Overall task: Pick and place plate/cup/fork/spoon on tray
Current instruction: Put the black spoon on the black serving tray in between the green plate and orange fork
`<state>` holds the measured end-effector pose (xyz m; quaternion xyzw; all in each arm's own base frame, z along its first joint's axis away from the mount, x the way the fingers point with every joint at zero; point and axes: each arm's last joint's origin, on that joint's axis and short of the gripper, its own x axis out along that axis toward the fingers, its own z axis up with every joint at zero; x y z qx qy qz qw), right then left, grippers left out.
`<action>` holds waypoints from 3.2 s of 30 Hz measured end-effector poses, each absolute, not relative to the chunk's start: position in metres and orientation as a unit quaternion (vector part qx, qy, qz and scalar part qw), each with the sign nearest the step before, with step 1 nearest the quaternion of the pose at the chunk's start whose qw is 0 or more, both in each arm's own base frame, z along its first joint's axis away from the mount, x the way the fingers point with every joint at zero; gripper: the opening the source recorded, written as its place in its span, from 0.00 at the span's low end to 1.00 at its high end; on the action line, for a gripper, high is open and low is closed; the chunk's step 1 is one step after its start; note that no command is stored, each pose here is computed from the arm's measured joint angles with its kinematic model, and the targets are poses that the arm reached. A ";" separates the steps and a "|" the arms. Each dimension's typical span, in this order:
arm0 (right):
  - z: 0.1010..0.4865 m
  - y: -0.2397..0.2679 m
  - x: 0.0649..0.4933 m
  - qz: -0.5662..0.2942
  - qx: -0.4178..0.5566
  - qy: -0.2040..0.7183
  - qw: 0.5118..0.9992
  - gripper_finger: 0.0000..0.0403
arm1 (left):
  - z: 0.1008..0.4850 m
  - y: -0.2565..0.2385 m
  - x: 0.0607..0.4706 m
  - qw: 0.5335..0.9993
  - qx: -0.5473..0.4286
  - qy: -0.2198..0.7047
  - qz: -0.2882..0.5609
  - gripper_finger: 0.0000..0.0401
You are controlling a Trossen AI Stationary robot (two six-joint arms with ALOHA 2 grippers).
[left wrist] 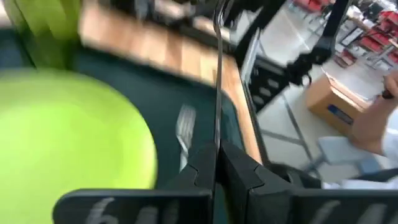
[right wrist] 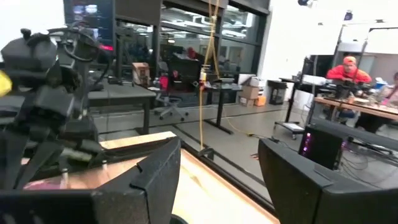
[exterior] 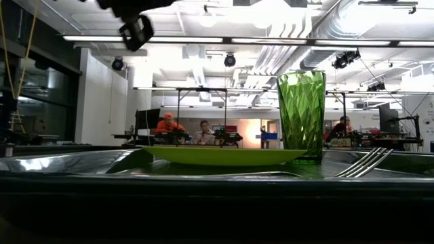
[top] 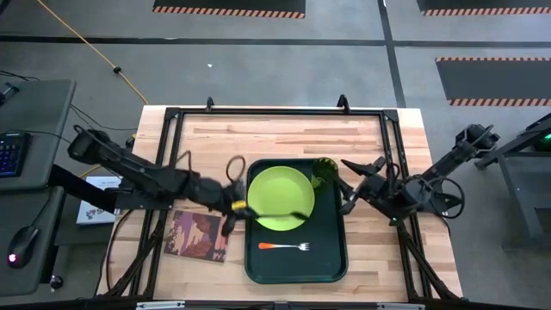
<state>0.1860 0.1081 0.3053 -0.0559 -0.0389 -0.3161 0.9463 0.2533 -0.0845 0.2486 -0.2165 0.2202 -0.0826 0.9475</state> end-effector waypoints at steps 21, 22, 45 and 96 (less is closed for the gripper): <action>0.301 0.111 0.187 -0.307 -0.068 -0.029 0.949 0.52 | 0.149 -0.150 0.296 0.868 -0.318 0.366 0.104 0.00; 0.301 0.111 0.187 -0.307 -0.069 -0.029 0.949 0.52 | 0.150 -0.151 0.296 0.868 -0.316 0.368 0.106 0.00; 0.300 0.111 0.187 -0.306 -0.056 -0.032 0.950 0.52 | 0.155 -0.177 0.281 0.866 -0.262 0.417 0.085 0.00; 0.300 0.111 0.188 -0.303 -0.048 -0.034 0.951 0.52 | 0.172 -0.189 0.252 0.824 -0.296 0.476 0.085 0.00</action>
